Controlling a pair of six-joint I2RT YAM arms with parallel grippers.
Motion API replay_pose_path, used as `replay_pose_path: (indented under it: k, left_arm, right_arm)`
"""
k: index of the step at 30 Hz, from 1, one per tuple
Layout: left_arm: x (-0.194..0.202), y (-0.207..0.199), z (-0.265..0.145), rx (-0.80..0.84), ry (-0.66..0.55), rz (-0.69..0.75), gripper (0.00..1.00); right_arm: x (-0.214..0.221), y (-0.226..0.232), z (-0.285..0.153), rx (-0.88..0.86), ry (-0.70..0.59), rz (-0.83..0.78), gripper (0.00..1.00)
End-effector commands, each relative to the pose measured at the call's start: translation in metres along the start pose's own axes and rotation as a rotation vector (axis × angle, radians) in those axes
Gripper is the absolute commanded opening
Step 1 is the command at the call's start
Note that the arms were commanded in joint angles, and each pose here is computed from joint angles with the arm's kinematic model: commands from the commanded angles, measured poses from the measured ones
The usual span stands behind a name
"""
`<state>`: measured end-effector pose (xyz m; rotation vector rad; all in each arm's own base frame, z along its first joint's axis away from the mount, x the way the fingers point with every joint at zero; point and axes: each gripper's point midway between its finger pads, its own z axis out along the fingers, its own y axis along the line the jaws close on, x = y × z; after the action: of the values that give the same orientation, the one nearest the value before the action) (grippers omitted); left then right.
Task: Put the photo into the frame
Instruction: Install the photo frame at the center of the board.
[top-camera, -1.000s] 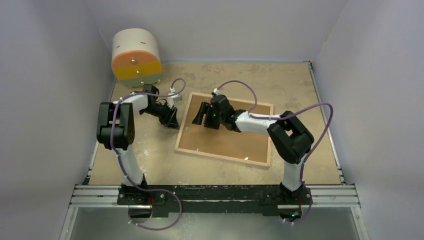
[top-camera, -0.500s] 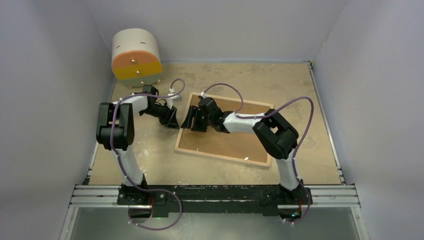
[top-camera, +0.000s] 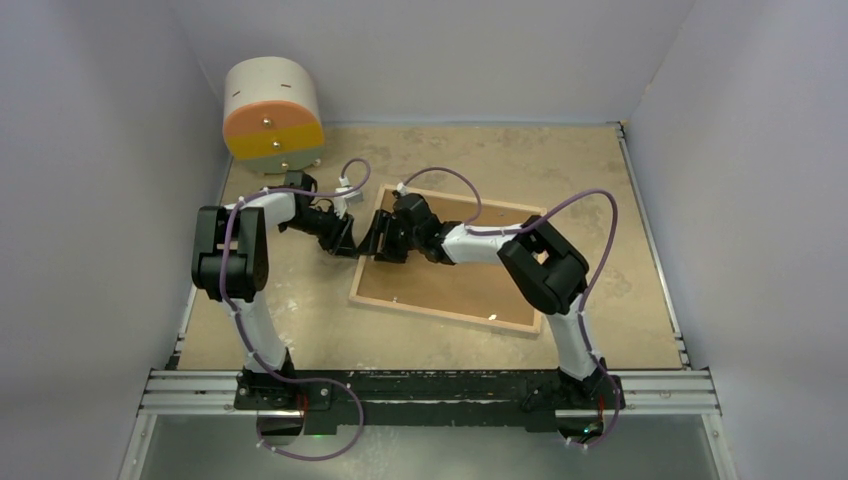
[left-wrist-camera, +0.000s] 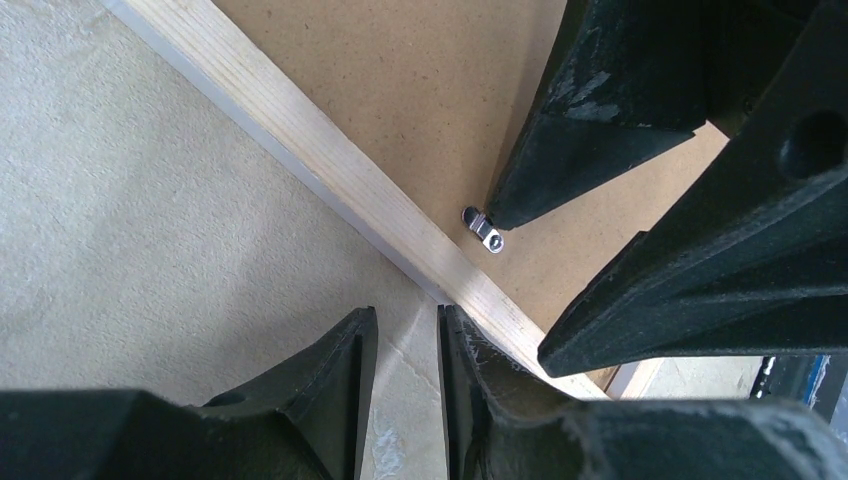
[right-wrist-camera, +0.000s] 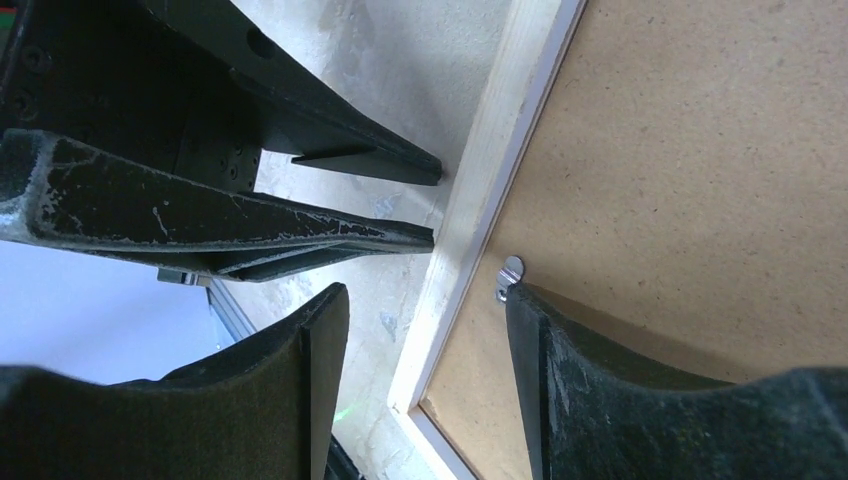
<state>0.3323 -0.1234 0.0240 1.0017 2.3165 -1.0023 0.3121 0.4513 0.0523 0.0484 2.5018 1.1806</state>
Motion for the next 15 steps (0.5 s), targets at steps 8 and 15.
replay_pose_path:
  k: [8,15]
  left_arm:
    - [0.0141,-0.0022,0.0057,-0.012,0.051,0.002,0.31]
    - [0.0146,-0.0020,0.0060,-0.014,0.054,0.004,0.31]
  right_arm:
    - [0.0032,0.0118,0.0089,-0.045,0.043,0.018,0.61]
    - [0.0061,0.0107,0.0084,-0.044,0.057,0.008,0.60]
